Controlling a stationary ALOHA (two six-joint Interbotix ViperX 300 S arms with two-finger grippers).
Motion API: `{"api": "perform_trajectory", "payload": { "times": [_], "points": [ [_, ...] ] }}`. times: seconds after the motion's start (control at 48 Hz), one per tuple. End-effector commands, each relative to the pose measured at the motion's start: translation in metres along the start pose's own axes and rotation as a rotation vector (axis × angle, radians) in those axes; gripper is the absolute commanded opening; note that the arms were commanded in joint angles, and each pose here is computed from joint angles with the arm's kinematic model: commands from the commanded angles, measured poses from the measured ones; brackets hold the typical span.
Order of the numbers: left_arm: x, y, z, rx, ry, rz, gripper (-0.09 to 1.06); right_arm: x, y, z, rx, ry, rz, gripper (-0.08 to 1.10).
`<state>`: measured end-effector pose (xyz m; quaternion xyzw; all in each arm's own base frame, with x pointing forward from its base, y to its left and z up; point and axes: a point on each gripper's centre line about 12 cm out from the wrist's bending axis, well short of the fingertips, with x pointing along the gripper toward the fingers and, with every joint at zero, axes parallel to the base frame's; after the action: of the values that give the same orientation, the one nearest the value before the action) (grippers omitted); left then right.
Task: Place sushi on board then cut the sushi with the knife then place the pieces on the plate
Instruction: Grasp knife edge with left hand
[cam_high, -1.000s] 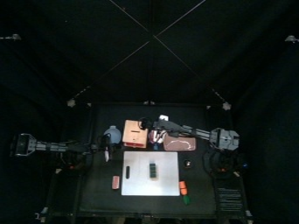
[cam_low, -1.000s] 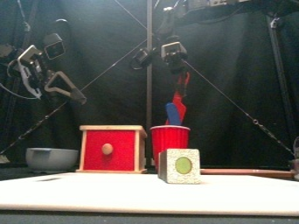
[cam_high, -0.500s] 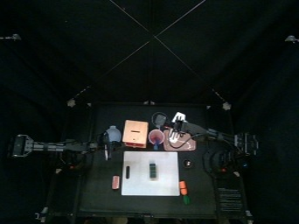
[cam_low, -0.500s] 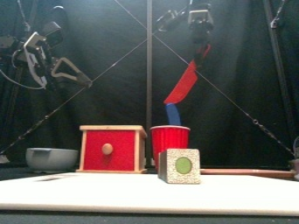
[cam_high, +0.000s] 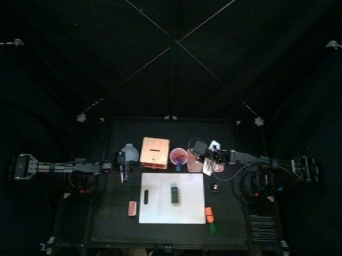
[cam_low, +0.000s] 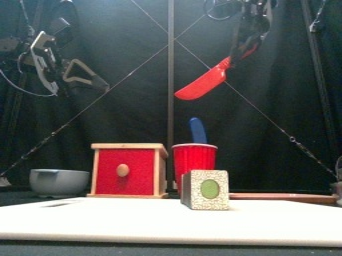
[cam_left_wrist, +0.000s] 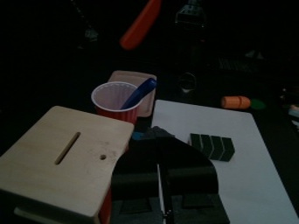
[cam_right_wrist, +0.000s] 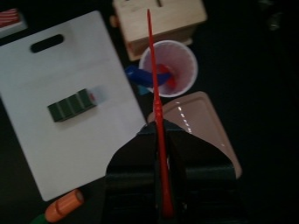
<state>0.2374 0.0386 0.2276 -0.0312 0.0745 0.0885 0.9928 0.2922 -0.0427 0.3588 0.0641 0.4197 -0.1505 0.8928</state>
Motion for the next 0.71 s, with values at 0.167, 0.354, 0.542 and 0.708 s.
{"api": "perform_trajectory", "payload": {
  "times": [0.167,0.354,0.542,0.708],
  "points": [
    [0.002,-0.021,0.012,0.069,-0.037,-0.097,-0.01,0.008,0.038,-0.026,-0.084,-0.134,0.153,0.33],
    [0.001,-0.039,0.009,0.103,-0.033,-0.174,0.06,0.035,0.052,-0.050,-0.114,-0.201,0.224,0.33],
    [0.005,-0.046,0.007,0.101,-0.015,-0.200,0.29,0.054,0.053,-0.068,-0.118,-0.244,0.254,0.33],
    [0.015,-0.051,0.003,0.087,0.027,-0.204,0.55,0.065,0.054,-0.080,-0.122,-0.277,0.275,0.33]
  ]
}}
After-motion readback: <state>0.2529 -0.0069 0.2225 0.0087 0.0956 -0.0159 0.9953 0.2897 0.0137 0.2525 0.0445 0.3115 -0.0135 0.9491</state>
